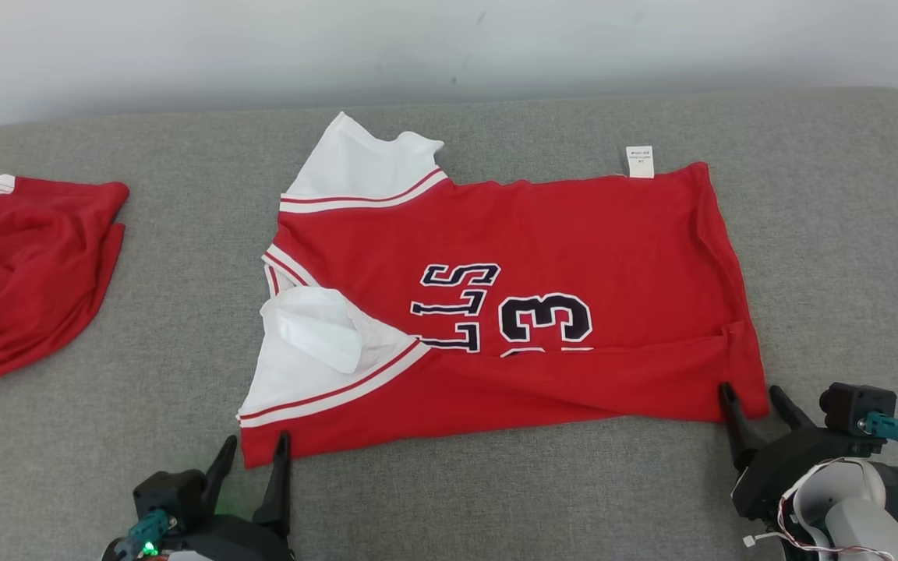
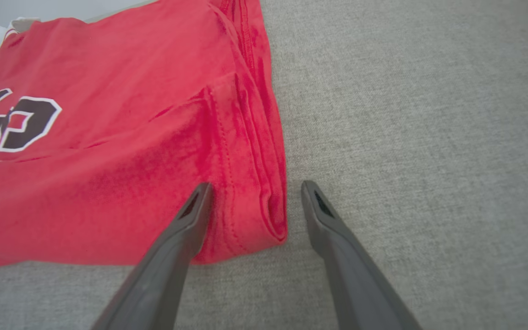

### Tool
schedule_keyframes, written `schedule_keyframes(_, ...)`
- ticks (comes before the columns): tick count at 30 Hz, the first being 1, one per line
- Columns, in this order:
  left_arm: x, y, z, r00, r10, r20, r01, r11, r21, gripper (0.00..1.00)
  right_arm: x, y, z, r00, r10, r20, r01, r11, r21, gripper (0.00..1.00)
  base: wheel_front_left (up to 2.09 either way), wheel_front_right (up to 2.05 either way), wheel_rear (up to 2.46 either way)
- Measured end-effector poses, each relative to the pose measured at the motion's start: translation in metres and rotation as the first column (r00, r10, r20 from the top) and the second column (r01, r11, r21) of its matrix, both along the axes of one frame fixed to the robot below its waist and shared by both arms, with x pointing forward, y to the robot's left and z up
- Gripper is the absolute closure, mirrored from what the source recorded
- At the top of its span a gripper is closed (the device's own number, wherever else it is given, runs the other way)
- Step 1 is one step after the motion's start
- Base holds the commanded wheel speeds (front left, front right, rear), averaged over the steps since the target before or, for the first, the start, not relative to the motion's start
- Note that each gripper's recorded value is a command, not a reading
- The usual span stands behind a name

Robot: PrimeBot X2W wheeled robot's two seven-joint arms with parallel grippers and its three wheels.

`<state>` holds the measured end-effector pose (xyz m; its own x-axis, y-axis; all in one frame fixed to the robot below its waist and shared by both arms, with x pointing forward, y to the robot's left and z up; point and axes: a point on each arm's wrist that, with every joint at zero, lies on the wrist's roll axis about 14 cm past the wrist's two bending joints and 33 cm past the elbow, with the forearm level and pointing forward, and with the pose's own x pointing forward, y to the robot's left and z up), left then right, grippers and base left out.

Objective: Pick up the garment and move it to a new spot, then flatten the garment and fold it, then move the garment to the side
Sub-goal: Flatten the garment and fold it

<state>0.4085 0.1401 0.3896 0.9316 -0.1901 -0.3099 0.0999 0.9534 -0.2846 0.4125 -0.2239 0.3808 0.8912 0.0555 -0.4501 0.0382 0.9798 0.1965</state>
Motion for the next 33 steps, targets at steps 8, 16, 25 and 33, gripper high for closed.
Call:
schedule_keyframes(8, -0.005, -0.005, -0.003, 1.000, -0.015, -0.020, 0.015, 1.000, -0.028, 1.00, -0.002, 0.010, 0.000, 1.000, 0.009, 0.009, -0.009, 1.000, 0.019, 1.00, 0.00, 0.00, 0.00)
schedule_keyframes(16, -0.016, 0.002, 0.017, 0.999, 0.022, 0.040, -0.020, 0.998, -0.059, 1.00, -0.012, 0.004, 0.013, 0.998, -0.008, 0.055, 0.006, 0.999, 0.033, 1.00, 0.00, 0.00, 0.00)
schedule_keyframes(25, -0.059, 0.009, 0.026, 0.995, 0.082, 0.057, -0.076, 0.992, -0.104, 1.00, -0.043, 0.000, 0.016, 0.998, -0.015, 0.066, 0.011, 0.998, 0.068, 1.00, 0.00, 0.00, 0.00)
schedule_keyframes(33, -0.081, 0.005, 0.019, 0.994, 0.108, 0.012, -0.106, 0.988, -0.116, 0.75, -0.071, -0.003, 0.005, 0.999, -0.053, 0.002, 0.052, 0.991, 0.122, 0.93, 0.00, 0.00, 0.00)
